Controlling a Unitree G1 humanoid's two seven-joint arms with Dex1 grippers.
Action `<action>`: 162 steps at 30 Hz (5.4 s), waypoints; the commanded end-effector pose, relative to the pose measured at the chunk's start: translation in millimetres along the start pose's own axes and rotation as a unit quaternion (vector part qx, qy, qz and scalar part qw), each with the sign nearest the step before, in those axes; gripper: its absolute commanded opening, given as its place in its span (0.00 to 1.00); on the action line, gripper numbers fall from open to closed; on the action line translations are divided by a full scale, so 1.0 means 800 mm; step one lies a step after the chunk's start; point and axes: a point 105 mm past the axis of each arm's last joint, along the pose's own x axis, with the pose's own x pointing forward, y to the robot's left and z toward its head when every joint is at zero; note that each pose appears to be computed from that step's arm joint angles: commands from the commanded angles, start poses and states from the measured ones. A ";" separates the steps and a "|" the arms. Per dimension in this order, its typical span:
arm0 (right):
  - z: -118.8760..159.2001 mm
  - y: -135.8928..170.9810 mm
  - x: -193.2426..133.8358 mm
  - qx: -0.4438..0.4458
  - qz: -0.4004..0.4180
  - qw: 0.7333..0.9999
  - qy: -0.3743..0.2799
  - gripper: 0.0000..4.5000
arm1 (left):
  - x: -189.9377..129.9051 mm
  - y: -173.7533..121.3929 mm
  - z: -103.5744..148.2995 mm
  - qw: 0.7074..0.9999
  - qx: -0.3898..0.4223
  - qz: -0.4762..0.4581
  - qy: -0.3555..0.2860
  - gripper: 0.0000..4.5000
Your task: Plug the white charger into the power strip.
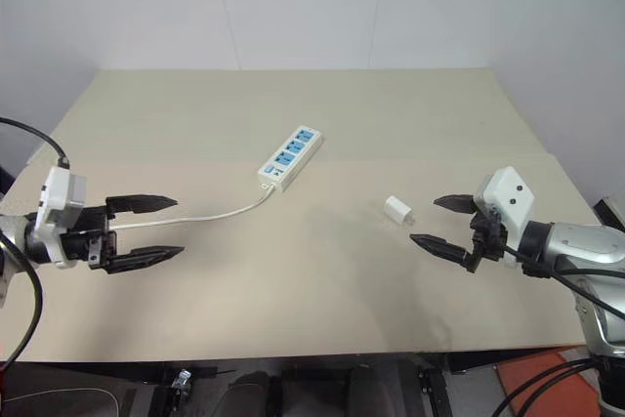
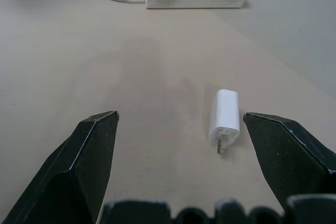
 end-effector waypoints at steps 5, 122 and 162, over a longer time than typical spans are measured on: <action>0.020 -0.006 -0.009 -0.027 -0.014 0.999 -0.016 1.00 | 0.007 -0.001 0.014 1.000 0.013 0.001 -0.019 1.00; 0.049 -0.047 0.091 0.037 -0.028 0.986 0.162 1.00 | 0.190 -0.043 -0.100 0.979 0.063 -0.191 -0.004 0.73; -0.013 -0.079 0.169 0.001 0.004 0.908 0.418 1.00 | 0.191 -0.041 -0.095 0.984 0.057 -0.171 -0.008 0.73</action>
